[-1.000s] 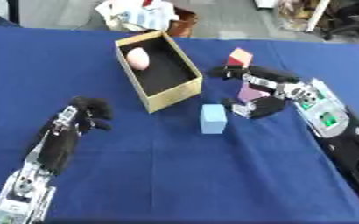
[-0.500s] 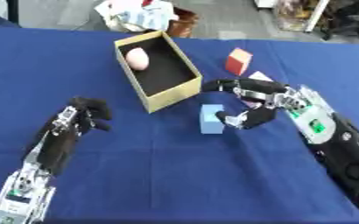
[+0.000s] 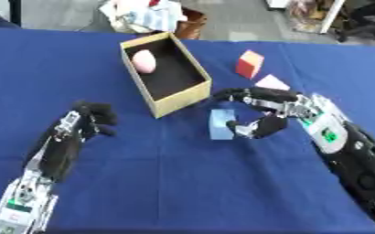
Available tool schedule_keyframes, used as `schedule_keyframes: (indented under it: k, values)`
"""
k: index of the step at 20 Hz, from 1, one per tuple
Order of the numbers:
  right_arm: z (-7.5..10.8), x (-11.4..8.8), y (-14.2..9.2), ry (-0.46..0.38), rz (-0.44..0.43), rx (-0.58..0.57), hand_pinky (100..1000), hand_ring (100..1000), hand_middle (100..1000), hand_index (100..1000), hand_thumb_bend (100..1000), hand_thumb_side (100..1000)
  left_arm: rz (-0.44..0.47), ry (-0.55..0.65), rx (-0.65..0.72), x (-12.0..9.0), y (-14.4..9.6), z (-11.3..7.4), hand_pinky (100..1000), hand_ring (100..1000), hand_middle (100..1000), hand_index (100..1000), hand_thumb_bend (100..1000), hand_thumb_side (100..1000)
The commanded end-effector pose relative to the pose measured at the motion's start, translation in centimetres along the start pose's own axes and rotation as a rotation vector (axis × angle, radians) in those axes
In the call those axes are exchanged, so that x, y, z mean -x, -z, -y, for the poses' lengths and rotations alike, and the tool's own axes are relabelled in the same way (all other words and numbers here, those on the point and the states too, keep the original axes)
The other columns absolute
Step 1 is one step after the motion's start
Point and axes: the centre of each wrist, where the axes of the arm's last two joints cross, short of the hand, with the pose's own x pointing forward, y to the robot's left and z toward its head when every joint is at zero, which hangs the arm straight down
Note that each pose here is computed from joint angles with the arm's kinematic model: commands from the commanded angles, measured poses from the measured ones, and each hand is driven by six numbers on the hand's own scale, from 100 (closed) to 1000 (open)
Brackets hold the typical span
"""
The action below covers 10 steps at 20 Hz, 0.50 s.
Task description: Pick up objects on the table and place them in the box.
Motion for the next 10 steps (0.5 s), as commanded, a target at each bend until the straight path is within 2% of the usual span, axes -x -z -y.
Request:
schedule_keyframes:
  k: [1, 10]
  values:
    - [0.71, 0.10, -0.15, -0.248, 0.220, -0.331, 929, 972, 982, 1000, 100, 718, 0.018, 0.009, 0.009, -0.51, 0.22, -0.09, 638, 698, 643, 754, 100, 943]
    - [-0.21, 0.38, 0.05, -0.250, 0.191, -0.377, 928, 963, 973, 1000, 100, 731, 0.019, 0.008, 0.010, -0.52, 0.23, -0.08, 638, 698, 643, 754, 100, 944]
